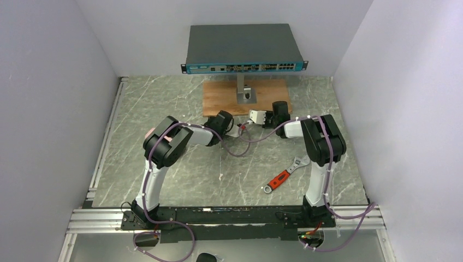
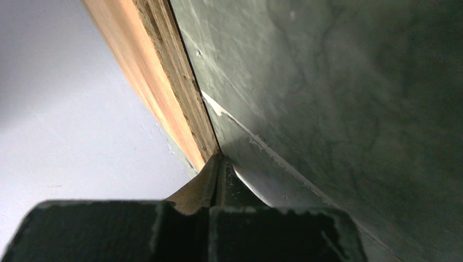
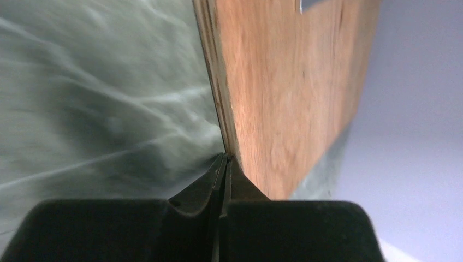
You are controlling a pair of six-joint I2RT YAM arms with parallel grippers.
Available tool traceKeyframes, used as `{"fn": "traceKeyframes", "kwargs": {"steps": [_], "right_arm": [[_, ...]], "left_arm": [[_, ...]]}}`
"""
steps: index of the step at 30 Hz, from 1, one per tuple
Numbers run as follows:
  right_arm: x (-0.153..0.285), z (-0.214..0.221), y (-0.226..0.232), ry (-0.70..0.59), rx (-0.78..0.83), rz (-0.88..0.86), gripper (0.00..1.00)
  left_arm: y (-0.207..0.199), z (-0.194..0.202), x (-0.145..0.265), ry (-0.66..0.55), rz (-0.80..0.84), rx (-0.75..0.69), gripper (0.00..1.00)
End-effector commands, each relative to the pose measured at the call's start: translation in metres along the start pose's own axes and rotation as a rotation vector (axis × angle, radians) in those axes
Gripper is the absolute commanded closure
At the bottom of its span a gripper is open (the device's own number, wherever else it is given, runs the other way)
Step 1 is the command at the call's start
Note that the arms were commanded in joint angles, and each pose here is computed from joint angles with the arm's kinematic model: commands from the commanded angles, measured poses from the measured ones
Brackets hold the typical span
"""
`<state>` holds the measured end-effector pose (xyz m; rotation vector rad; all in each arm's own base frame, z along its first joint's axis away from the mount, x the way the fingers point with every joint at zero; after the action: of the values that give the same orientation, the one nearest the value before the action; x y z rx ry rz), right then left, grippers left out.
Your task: Open the umbrella
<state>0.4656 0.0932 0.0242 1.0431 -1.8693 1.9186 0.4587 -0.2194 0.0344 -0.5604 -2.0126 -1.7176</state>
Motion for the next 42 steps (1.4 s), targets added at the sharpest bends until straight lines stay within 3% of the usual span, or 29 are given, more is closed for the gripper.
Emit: {"fn": "traceKeyframes", "kwargs": {"steps": [1, 7, 12, 16, 21, 22, 23, 26, 30, 34, 37, 42], "right_arm": [[-0.002, 0.103, 0.016, 0.435, -0.016, 0.046, 1.00], [0.001, 0.093, 0.021, 0.381, -0.031, 0.009, 1.00], [0.027, 0.065, 0.026, 0.234, -0.050, -0.034, 1.00], [0.057, 0.035, 0.009, 0.111, -0.122, -0.015, 1.00], [0.110, -0.012, -0.016, -0.028, -0.270, 0.000, 0.98], [0.121, -0.022, -0.016, -0.056, -0.284, -0.008, 0.90], [0.133, -0.033, -0.015, -0.088, -0.302, -0.016, 0.74], [0.164, -0.059, -0.007, -0.154, -0.341, -0.026, 0.38], [0.197, -0.083, -0.003, -0.208, -0.451, -0.045, 0.02], [0.224, -0.096, -0.003, -0.237, -0.658, -0.058, 0.00], [0.234, -0.099, -0.002, -0.267, -0.674, -0.018, 0.00], [0.245, -0.109, -0.007, -0.341, -0.643, 0.007, 0.00]], "left_arm": [[0.020, -0.017, 0.004, -0.082, -0.053, 0.003, 1.00], [0.024, -0.019, 0.006, -0.080, -0.053, 0.007, 1.00], [0.008, -0.028, 0.059, -0.175, 0.097, 0.022, 0.98], [-0.002, -0.039, 0.127, -0.283, 0.298, 0.104, 0.81], [-0.017, -0.016, 0.208, -0.315, 0.567, 0.255, 0.37], [-0.020, -0.008, 0.222, -0.316, 0.606, 0.278, 0.30], [-0.022, 0.000, 0.235, -0.319, 0.634, 0.308, 0.05], [-0.023, 0.036, 0.263, -0.289, 0.686, 0.432, 0.00], [-0.012, 0.107, 0.264, -0.130, 0.646, 0.748, 0.00], [0.010, 0.190, 0.258, 0.009, 0.565, 1.177, 0.00], [0.021, 0.238, 0.245, 0.056, 0.470, 1.408, 0.00], [0.040, 0.301, 0.209, 0.168, 0.457, 1.637, 0.00]]}}
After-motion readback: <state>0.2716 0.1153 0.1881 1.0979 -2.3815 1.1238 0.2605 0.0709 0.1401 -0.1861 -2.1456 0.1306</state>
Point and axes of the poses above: each gripper's point midway between its finger pads, its own x axis back along the fingers, its own y axis along the line the jaws close on, z = x × y, the point moved 2 cm from there along x, back along the fingers, and after that the axes turned 15 degrees about x, right-handed, at the moved point
